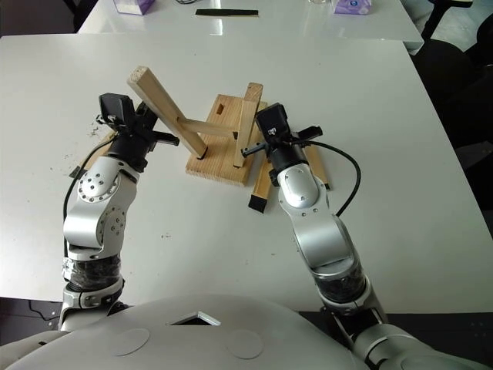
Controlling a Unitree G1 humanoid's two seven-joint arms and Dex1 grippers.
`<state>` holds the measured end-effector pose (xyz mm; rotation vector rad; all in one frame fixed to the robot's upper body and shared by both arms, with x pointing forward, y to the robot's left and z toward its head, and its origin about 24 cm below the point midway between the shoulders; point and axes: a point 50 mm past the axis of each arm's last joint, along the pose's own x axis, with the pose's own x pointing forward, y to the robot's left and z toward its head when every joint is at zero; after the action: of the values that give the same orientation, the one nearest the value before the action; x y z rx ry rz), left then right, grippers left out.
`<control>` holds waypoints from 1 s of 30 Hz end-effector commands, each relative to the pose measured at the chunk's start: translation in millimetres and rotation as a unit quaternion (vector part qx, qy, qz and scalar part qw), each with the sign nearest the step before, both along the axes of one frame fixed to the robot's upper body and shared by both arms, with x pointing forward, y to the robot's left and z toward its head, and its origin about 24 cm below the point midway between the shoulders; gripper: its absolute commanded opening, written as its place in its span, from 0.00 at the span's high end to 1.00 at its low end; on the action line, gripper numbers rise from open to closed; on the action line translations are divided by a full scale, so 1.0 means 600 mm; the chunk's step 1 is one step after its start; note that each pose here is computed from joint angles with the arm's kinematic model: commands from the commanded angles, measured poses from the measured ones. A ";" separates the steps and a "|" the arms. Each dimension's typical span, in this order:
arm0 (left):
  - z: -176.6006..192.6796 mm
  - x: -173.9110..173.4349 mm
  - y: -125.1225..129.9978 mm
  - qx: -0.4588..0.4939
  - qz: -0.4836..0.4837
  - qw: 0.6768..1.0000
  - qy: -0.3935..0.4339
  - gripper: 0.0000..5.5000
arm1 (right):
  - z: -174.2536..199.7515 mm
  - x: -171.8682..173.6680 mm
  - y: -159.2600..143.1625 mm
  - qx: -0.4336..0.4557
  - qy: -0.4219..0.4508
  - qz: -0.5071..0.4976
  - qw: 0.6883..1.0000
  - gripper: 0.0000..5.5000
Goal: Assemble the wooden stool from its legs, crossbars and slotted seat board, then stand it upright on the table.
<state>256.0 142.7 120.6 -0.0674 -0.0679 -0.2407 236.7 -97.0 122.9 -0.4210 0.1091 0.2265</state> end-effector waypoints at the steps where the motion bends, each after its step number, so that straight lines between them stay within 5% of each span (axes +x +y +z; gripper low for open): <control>1: 0.008 -0.011 -0.043 -0.017 -0.072 0.997 -0.012 1.00 | -0.031 0.003 0.011 -0.017 0.030 0.042 0.999 0.99; 16: 0.017 -0.054 -0.048 -0.019 -0.110 0.994 -0.015 1.00 | -0.061 0.022 -0.008 -0.028 0.045 0.068 0.996 0.99; 30: 0.007 -0.067 0.022 0.014 -0.046 0.999 0.009 1.00 | -0.046 0.028 -0.019 -0.016 0.014 0.079 0.997 0.99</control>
<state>217.0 149.6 122.1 -0.0565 -0.0341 -0.3161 250.0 -112.6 81.0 -0.4847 0.1851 0.3661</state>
